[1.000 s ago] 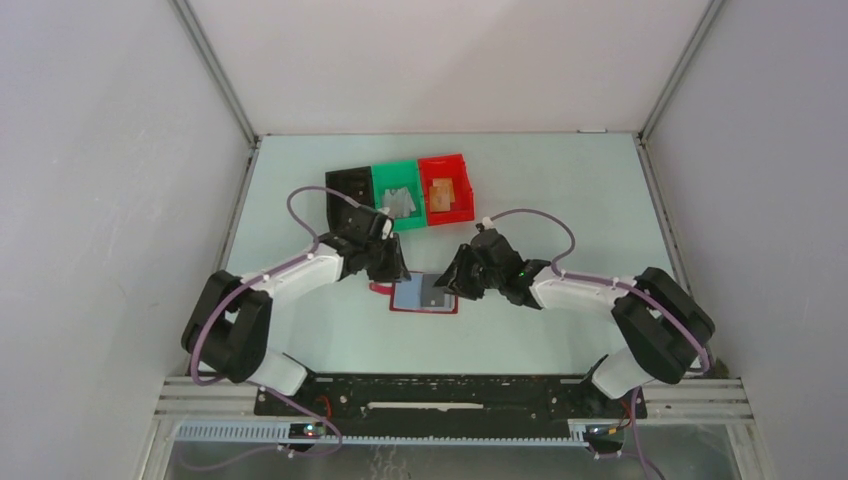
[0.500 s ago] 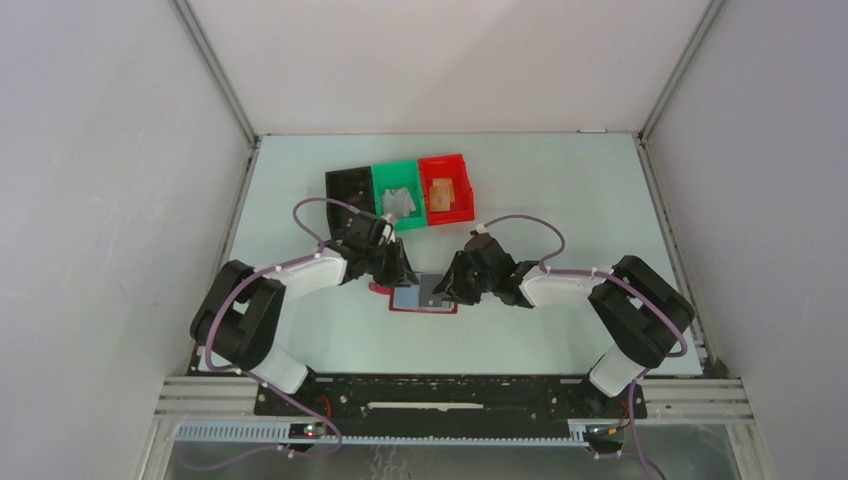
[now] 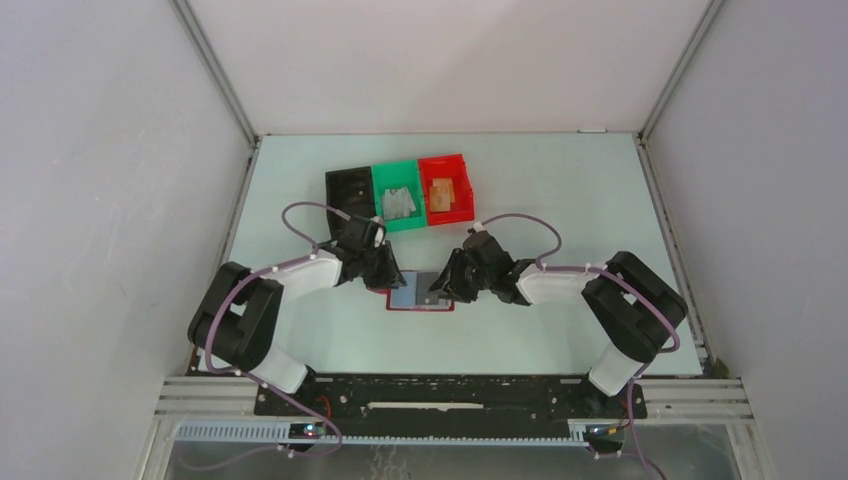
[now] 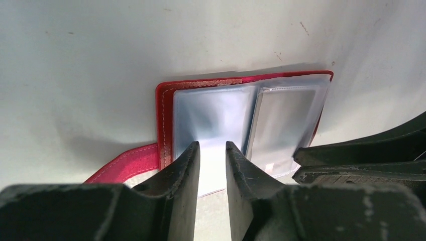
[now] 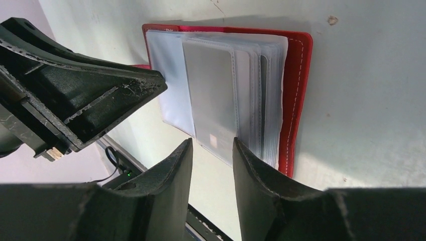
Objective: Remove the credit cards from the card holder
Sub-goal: Remove the credit card from the card holder.
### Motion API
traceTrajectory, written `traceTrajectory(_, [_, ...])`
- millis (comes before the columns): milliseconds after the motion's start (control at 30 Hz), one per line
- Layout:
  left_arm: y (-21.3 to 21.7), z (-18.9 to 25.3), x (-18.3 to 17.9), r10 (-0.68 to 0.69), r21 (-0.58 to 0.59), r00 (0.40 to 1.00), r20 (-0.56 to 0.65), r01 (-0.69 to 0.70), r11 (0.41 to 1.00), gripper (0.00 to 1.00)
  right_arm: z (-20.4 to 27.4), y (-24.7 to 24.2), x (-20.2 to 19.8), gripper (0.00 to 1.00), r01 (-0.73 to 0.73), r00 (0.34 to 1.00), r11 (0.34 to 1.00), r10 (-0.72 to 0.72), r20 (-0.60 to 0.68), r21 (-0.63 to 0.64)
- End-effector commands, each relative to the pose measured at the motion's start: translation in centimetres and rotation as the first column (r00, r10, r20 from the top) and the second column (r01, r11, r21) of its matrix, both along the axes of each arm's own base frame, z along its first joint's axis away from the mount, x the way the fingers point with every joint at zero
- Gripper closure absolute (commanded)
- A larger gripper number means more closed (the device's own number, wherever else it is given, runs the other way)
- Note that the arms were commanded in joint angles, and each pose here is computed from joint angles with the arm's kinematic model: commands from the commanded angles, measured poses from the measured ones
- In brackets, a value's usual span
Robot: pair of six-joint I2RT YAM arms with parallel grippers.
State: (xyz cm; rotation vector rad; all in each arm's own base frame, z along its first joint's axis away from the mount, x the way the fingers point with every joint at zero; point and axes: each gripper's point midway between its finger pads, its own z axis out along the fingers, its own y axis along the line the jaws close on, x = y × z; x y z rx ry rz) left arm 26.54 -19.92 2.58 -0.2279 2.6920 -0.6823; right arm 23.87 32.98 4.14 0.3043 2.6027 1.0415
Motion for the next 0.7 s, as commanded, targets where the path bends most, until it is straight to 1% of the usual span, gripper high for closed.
traceTrajectory(0, [1.5,-1.2,-0.4,0.038,0.051,0.999,-0.013,-0.037,0.998,0.69,-1.2,0.2,0.4,0.55,0.009,1.0,1.0,-0.009,-0.017,-0.011])
traceTrajectory(133, [1.0,-2.5,-1.1,0.023,0.03,0.998,-0.062,-0.022,0.999,0.7,0.3,1.3,0.7,0.56,-0.015,1.0,0.998,0.015,0.008,0.059])
traceTrajectory(400, [0.8,-3.5,-1.6,0.007,0.019,0.996,-0.087,-0.005,1.0,0.71,3.4,3.1,0.9,0.56,-0.062,0.997,0.981,0.051,0.062,0.184])
traceTrajectory(467, [0.8,-3.6,-1.7,0.005,0.02,0.996,-0.089,-0.003,1.0,0.71,3.7,3.3,0.9,0.56,-0.07,0.996,0.978,0.057,0.07,0.199])
traceTrajectory(533, [0.9,-3.6,-1.7,0.003,0.022,0.996,-0.089,-0.001,1.0,0.71,3.9,3.1,0.9,0.56,-0.061,0.996,0.98,0.049,0.07,0.189])
traceTrajectory(667, [0.8,-3.7,-1.7,0.0,0.021,0.996,-0.092,0.002,1.0,0.71,2.4,1.1,1.2,0.56,0.008,0.999,0.997,-0.013,0.053,0.079])
